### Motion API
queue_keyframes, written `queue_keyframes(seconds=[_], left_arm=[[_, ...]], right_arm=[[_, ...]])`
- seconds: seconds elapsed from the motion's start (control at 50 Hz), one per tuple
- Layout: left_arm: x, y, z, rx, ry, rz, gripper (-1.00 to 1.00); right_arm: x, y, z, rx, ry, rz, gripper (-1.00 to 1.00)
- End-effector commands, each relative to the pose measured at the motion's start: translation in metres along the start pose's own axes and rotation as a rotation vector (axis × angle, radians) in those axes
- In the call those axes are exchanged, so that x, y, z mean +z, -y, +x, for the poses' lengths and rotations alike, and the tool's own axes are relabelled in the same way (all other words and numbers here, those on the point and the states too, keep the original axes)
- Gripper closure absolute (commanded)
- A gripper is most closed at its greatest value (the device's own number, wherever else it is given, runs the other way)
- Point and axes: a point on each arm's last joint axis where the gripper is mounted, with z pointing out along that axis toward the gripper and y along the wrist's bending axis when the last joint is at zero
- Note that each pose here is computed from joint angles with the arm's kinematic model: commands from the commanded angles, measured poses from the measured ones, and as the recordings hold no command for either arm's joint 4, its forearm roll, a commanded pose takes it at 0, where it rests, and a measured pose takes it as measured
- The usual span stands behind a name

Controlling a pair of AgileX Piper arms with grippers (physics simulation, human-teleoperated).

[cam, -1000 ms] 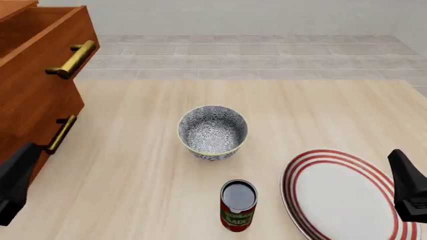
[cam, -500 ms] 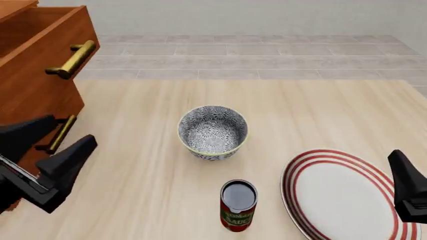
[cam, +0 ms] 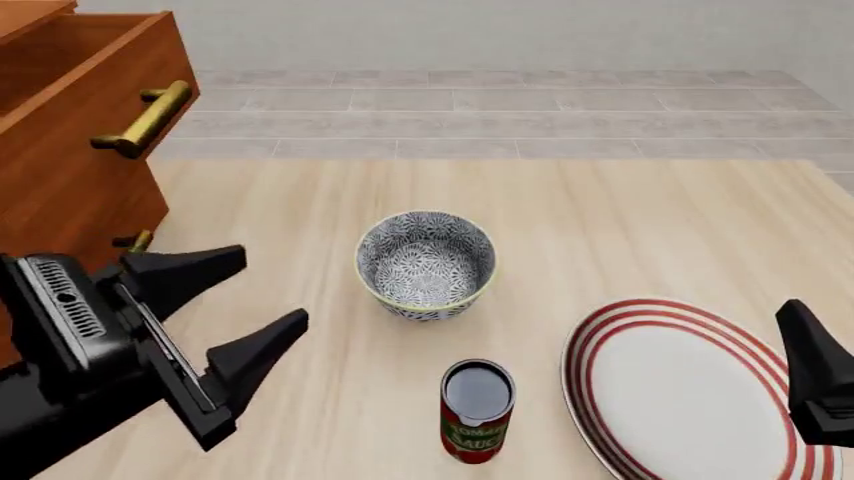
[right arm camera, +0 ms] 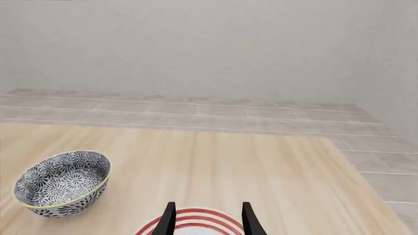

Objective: Put the ketchup in the top drawer of the cabinet.

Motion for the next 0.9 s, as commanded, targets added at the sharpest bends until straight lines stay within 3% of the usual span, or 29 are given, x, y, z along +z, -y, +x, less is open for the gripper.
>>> queue_keyframes(seconds=[0.02,0.16,0.26,0.62,0.9], left_arm=[[0.022,0.022,0.007,0.034,-0.04,0.131,-1.0],[0.043,0.04,0.018,0.081,-0.082,0.211,-1.0],[0.052,0.05,0.023,0.026,-0.113,0.248,-1.0],[0.074,0.073,0.048,0.049,-0.201,0.323,-1.0],[0.08,0.077,0.06,0.087,-0.218,0.332,-1.0]], right_arm=[[0.0,0.0,0.0,0.001,0.0,-0.007,-1.0],[-0.001,0.0,-0.002,0.004,0.004,-0.007,-1.0],[0.0,-0.001,-0.001,0.011,0.005,-0.012,-1.0],[-0.001,-0.001,-0.001,0.012,0.01,-0.014,-1.0],[-0.002,-0.001,-0.005,0.023,0.019,-0.018,-1.0]])
